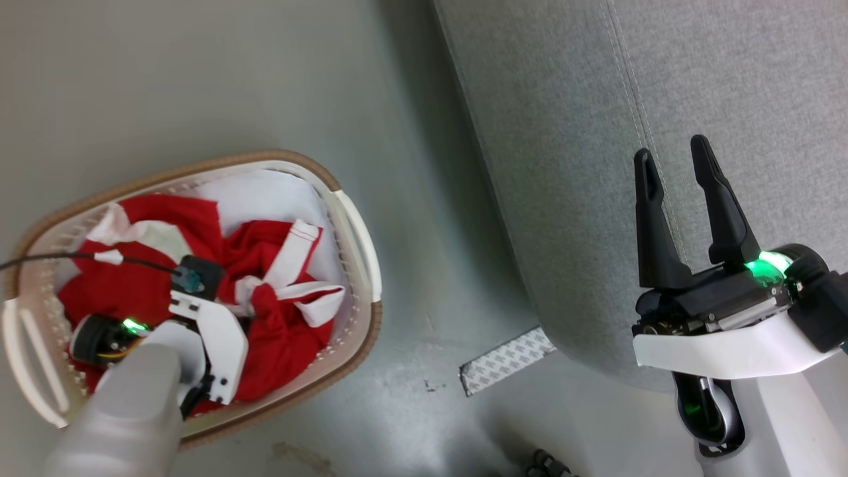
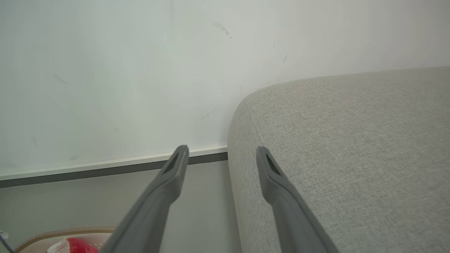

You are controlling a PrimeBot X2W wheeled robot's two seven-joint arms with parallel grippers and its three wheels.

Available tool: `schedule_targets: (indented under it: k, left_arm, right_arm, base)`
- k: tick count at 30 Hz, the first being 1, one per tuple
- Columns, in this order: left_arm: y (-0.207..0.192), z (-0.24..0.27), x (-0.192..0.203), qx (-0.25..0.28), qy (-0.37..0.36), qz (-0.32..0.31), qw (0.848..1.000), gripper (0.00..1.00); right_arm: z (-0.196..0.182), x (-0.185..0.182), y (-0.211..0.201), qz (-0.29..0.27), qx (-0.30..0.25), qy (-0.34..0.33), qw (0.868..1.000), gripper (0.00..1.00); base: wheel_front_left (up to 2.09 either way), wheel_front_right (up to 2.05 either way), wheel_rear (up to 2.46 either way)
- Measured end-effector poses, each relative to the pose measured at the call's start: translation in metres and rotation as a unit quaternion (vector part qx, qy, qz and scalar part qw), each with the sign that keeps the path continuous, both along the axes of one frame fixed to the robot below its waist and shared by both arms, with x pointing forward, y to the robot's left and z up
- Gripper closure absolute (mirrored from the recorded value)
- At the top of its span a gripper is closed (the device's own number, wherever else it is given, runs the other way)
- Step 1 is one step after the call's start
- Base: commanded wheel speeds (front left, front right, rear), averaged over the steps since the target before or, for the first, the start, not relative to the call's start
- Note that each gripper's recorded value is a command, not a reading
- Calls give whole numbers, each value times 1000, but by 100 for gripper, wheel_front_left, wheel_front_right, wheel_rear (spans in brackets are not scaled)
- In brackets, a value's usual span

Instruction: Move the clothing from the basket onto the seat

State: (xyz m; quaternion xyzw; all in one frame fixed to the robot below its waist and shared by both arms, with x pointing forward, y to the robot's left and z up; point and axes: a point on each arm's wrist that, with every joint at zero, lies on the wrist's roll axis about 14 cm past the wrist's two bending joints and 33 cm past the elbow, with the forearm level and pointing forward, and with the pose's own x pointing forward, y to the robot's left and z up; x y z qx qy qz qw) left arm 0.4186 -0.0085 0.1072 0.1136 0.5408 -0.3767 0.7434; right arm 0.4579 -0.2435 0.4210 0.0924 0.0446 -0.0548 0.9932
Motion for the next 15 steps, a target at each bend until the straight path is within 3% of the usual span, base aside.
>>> schedule_targets:
  k: [9, 12, 15]
  left_arm:
    - [-1, -20, -4, 16, 23, -21, 999, 2]
    - [-2, -17, -2, 8, 14, -18, 1000, 100]
    - [-4, -10, 3, -3, 3, -9, 1000, 100]
  right_arm:
    - [-9, -1, -4, -6, 0, 14, 1000, 0]
    - [-8, -2, -5, -6, -1, 13, 1000, 0]
    - [-4, -2, -5, -7, -1, 8, 1000, 0]
  base:
    - [0, 0, 0]
    - [0, 0, 0]
    - [0, 0, 0]
